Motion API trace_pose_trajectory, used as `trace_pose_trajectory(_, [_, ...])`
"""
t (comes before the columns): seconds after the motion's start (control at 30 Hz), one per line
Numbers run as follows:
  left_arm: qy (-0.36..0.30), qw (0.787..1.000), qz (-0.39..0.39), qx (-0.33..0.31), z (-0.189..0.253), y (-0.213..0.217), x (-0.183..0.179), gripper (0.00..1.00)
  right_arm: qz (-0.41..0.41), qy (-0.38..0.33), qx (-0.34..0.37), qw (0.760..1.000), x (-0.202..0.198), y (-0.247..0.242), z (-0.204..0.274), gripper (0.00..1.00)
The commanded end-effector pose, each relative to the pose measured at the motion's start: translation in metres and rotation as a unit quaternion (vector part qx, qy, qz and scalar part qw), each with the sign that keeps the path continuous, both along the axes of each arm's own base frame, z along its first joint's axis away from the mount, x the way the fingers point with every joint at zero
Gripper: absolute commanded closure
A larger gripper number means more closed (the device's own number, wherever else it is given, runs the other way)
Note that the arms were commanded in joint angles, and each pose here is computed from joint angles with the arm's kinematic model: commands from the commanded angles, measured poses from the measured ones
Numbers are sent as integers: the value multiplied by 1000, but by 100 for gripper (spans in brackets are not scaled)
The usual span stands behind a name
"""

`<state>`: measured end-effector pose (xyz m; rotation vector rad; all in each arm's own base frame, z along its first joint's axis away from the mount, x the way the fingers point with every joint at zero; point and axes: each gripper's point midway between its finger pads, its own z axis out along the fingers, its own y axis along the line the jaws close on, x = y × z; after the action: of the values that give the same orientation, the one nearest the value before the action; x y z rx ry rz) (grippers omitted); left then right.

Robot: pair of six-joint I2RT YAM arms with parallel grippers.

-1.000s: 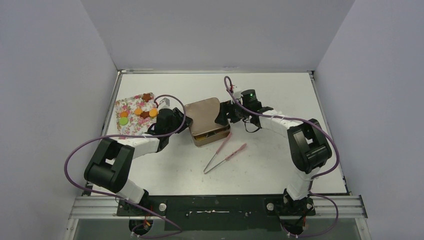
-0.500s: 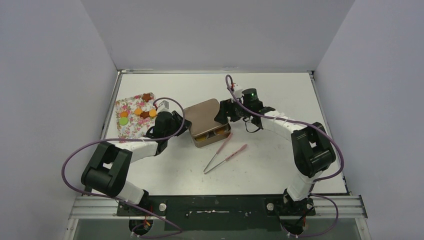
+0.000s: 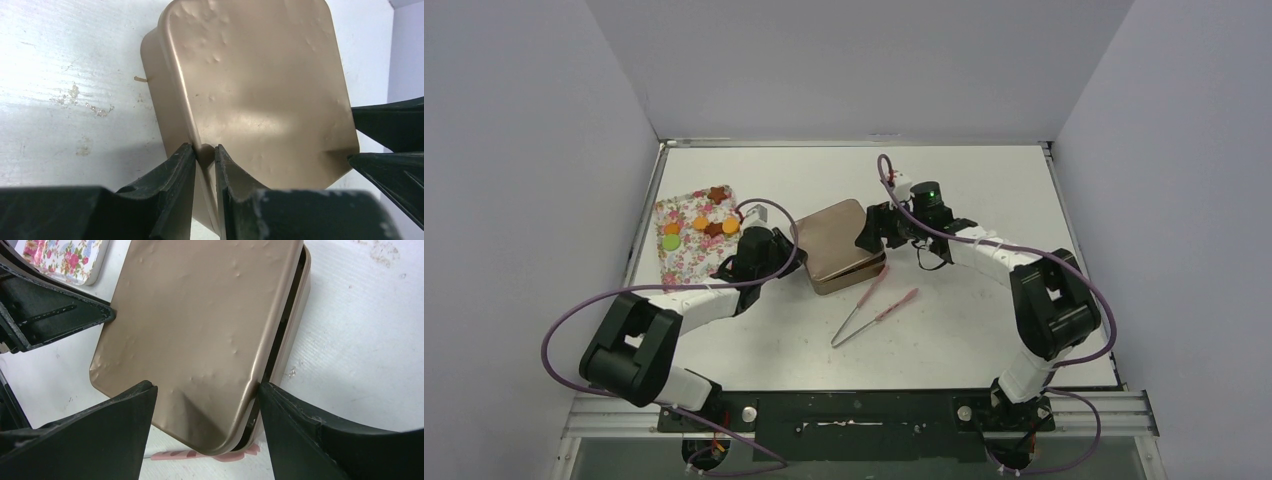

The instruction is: Pack the cookies

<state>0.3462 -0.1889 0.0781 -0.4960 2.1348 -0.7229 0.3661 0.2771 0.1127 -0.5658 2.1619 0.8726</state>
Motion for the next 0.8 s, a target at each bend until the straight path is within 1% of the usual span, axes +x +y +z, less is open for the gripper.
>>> trace_pose_trajectory(0.0, [-39,999,-17,12,23,-8,5,82,26,-49,42,998,-7,15,37,26])
trace_pose_trajectory(0.17, [-36,999,-26,28,20,-12,5,83,25,-49,40,998,-11,14,31,26])
trace_pose_trajectory(0.33, [-33,998,-38,32,18,-20,4,82,1,-58,26,998,-3,8,27,26])
trace_pose_trajectory(0.6, [-34,997,-35,55,16,-20,0,77,-32,-72,14,997,1,-3,28,25])
trace_pose_trajectory(0.77, [-28,997,-39,66,9,-21,-2,76,-68,-86,6,994,5,-16,37,22])
